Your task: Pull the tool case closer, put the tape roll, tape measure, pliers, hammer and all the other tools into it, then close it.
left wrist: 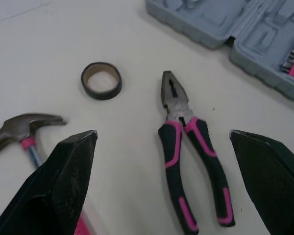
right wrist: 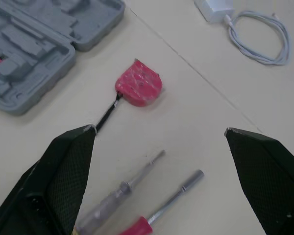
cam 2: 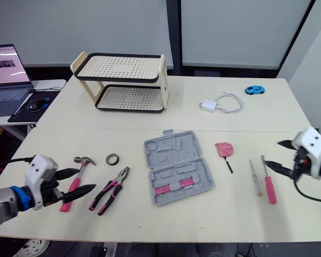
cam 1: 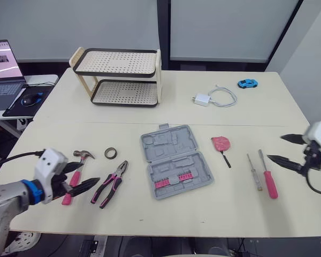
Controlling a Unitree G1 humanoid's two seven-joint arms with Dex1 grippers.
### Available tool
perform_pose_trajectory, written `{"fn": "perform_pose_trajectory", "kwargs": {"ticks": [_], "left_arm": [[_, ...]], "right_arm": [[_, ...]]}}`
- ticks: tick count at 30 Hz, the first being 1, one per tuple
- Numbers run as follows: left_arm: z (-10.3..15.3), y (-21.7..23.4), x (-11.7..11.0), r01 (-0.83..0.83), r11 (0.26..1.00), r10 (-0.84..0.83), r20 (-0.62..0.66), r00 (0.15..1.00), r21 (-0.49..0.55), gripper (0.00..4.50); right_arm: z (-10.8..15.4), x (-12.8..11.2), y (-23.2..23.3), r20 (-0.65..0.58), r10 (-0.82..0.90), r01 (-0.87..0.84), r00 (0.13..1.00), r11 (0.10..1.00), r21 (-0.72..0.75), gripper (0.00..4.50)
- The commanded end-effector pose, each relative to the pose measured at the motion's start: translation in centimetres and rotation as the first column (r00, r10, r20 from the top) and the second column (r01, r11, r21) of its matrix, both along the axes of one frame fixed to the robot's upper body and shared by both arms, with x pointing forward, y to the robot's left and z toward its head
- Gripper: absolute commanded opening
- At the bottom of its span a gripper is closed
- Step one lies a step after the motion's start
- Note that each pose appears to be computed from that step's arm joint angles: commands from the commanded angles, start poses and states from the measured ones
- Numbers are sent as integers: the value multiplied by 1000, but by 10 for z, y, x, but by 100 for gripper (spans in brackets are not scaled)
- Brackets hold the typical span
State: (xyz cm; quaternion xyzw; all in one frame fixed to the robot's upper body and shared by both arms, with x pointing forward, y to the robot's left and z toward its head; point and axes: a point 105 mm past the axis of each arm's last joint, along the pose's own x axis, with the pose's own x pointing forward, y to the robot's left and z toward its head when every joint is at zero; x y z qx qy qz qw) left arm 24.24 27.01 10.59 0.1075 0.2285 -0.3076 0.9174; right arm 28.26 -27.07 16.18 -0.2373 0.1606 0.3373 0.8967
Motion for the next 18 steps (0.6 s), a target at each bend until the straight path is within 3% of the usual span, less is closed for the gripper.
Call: {"fn": "perform_pose_trajectory", "kwargs": {"ticks": [1, 5, 13, 14, 18], "left_arm": [[-2, -27, 12, 48, 999, -48, 16, 999, -8, 394], [-15, -43, 22, 103, 995, -103, 9, 995, 7, 268], [-44, -60, 43, 197, 978, -198, 1, 980, 73, 23], [-46, -62, 46, 207, 975, -208, 2, 978, 76, 0], [-53, -75, 55, 257, 964, -258, 10, 966, 74, 0]], "right_arm": [[-3, 15, 33, 30, 66, -64, 997, 997, -45, 395], [-22, 36, 63, 18, 104, -102, 994, 991, -85, 262], [-58, 70, 91, -12, 103, -103, 995, 975, -197, 123], [-62, 72, 94, -13, 109, -109, 994, 971, -211, 105], [-73, 85, 108, -35, 126, -131, 991, 966, -221, 14]]}}
